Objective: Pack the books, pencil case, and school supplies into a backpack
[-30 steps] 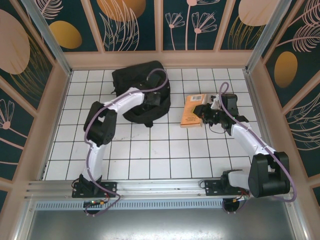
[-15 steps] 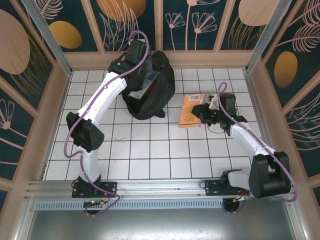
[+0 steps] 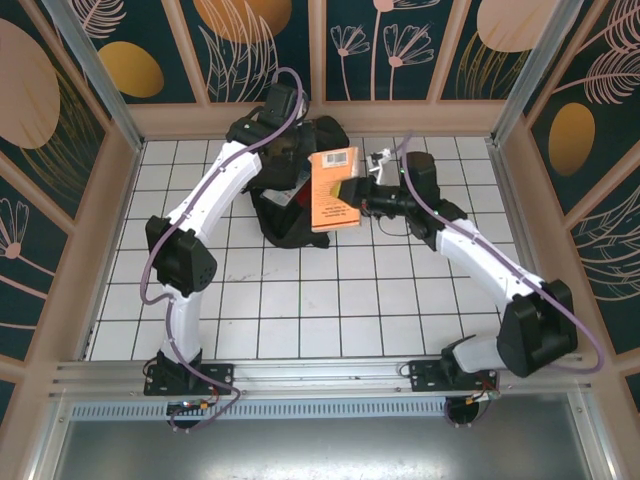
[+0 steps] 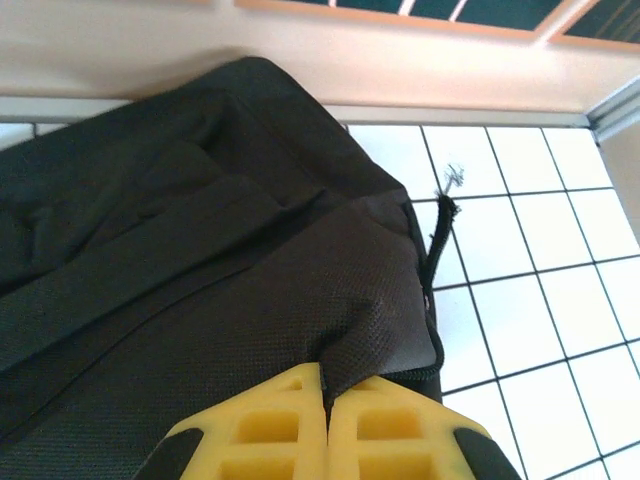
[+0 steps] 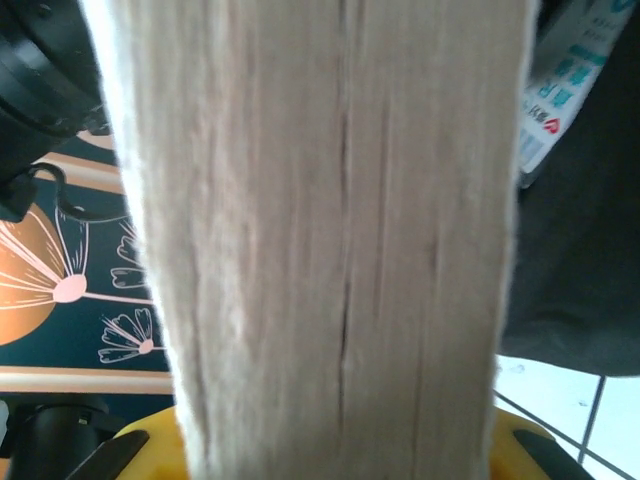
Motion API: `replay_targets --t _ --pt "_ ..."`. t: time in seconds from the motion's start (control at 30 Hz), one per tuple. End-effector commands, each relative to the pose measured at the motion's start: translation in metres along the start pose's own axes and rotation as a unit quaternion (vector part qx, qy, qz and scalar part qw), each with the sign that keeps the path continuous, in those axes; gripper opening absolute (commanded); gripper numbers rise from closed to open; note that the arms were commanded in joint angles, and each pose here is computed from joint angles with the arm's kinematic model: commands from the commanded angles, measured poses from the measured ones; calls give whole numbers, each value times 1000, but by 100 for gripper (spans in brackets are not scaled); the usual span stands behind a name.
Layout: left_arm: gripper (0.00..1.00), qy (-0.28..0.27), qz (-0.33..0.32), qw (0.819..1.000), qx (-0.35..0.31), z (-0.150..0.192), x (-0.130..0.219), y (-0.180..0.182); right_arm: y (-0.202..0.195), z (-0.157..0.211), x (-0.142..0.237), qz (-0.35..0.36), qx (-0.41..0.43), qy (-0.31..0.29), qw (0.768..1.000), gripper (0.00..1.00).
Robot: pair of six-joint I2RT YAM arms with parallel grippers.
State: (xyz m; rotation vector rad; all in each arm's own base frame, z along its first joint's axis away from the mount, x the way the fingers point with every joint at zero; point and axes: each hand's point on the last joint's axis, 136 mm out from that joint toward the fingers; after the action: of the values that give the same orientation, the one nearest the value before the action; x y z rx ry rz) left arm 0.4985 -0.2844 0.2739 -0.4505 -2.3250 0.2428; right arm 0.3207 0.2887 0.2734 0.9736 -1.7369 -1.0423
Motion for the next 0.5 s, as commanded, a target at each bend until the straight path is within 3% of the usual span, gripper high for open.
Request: replay_targets --t 0.0,0.27,0.37,0.47 --pt "0 -45 56 997 18 -34 21 -22 -9 -4 -24 19 -24 10 999 0" --pt "0 -49 50 997 20 -39 25 -20 -70 8 -38 106 -58 9 993 0" --pt "0 -38 78 996 30 -34 24 -29 -91 0 -44 157 -63 0 986 0" --pt "0 -22 112 992 52 -24 19 -39 -88 -8 -62 147 -66 9 987 0"
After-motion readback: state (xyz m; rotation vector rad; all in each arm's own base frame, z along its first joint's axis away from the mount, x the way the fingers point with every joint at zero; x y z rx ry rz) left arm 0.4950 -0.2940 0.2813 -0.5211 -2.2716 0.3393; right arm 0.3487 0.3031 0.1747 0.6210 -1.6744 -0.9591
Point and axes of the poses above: each hand's point on the last joint's axis, 136 mm out from that joint toward the fingers, its own x axis back along the fingers, its own y axis along the line the jaws close on, z = x × y, and after that the axes turned 5 degrees about -x, right-handed
